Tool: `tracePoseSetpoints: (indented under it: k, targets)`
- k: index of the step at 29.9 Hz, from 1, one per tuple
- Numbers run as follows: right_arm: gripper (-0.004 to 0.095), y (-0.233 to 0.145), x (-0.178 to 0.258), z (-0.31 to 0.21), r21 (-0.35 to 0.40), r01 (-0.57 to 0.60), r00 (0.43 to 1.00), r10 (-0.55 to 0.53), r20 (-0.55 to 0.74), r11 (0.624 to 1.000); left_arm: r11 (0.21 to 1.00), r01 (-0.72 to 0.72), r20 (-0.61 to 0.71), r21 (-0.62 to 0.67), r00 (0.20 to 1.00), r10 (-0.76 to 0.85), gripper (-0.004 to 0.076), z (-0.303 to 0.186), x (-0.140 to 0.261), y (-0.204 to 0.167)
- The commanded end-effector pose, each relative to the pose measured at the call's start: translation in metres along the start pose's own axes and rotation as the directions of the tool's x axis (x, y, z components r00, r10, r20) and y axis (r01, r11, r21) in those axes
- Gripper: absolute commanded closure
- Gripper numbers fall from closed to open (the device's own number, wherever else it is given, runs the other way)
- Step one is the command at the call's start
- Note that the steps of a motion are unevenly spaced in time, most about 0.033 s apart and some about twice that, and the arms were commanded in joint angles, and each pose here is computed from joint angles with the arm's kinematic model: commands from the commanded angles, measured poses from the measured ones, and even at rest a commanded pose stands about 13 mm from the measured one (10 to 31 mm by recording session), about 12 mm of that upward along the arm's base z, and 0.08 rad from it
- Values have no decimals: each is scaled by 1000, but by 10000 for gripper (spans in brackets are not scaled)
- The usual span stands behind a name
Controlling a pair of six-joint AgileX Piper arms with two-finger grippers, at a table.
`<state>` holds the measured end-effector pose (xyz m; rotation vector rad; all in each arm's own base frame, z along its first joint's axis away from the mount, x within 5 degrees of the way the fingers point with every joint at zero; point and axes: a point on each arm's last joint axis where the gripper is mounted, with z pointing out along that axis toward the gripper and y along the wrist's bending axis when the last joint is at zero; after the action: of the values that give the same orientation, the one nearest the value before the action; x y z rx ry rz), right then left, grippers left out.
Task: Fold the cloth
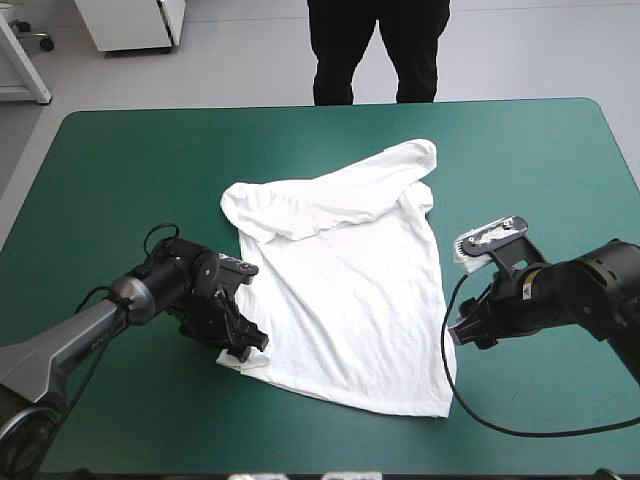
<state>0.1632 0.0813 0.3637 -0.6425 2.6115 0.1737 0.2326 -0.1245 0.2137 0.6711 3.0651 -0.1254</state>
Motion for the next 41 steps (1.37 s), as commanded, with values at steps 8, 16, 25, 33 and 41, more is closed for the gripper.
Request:
tracePoseSetpoints:
  k: [8, 16, 25, 33, 41]
  targets:
    - [341, 14, 33, 47, -132, -79, 990, 62, -131, 988, 997, -36, 59, 61, 998, 32, 591, -4, -6, -14]
    - [341, 51, 59, 79, -177, -93, 989, 70, -133, 980, 995, -86, 79, 48, 993, 82, 733, -3, -7, -24]
    - [340, 70, 71, 108, 71, -18, 996, 24, -88, 997, 995, -84, 84, 51, 993, 80, 733, -3, -7, -25]
    - [341, 82, 76, 143, 46, -32, 986, 39, -163, 998, 995, -85, 75, 50, 994, 81, 733, -3, -7, -24]
    - [620, 94, 87, 170, -2, -11, 951, 10, -308, 1000, 995, -89, 76, 48, 994, 85, 733, -3, -7, -24]
